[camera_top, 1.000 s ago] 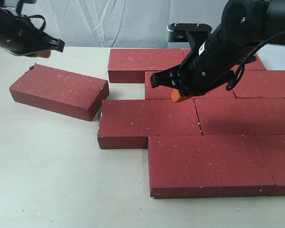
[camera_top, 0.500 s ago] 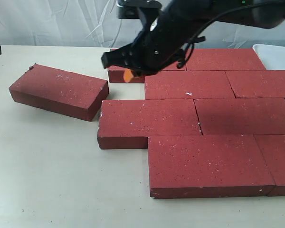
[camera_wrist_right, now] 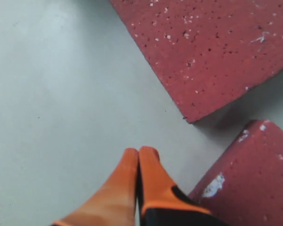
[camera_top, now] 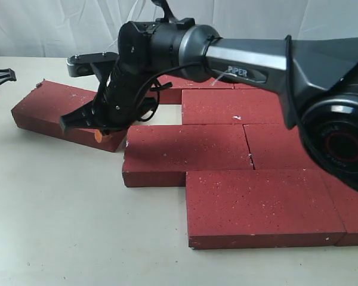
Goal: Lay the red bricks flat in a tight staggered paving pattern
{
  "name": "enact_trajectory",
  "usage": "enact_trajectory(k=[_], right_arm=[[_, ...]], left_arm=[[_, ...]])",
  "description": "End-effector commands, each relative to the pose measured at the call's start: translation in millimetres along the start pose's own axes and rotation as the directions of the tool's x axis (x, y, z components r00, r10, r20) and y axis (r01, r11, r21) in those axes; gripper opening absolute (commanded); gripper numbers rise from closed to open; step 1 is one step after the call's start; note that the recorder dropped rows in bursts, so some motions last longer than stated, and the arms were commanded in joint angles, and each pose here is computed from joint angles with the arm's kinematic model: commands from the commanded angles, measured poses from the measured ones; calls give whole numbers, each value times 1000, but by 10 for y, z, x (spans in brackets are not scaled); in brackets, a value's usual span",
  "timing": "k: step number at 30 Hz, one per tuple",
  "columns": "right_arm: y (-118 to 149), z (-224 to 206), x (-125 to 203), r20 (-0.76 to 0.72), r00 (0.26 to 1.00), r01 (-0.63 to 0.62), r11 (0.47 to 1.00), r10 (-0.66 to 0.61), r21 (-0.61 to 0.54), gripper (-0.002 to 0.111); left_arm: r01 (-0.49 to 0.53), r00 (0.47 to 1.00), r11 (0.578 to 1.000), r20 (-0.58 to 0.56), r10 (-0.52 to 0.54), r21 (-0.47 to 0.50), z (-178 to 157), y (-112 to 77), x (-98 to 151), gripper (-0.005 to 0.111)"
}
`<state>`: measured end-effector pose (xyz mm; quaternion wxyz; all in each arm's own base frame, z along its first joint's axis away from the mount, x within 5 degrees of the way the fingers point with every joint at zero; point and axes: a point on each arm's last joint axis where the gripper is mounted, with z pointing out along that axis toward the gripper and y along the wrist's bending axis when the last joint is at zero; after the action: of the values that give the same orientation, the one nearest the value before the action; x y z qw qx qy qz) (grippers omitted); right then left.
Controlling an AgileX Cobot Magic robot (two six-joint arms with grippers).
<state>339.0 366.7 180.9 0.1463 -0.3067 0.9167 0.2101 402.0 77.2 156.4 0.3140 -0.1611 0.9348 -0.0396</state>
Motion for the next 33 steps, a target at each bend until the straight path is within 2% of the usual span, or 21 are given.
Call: enact_trajectory(k=[1,10,15,24,33], right_arm=[[-38,157,-52,16,1000,-8,1000,8,-1,-1],[-80,323,-54,23,1000,-19,1000,19,-1,-1],[-86,329,-71,43,998,-43,999,43,2,-1],[-191,325,-82,66,995,-86,990,79,113,-1],[-210,320,-113,106,988,-127,984,114,127,-1]], left_arm=[[13,999,1000,-36,-12,16,126,5,-26,0],[-14,995,994,-95,24,105,281,-76,-90,0],[-8,995,994,-99,18,109,296,-78,-83,0],[-8,995,993,-98,20,114,296,-82,-85,0],[23,993,991,-116,-8,133,292,-102,-71,0]])
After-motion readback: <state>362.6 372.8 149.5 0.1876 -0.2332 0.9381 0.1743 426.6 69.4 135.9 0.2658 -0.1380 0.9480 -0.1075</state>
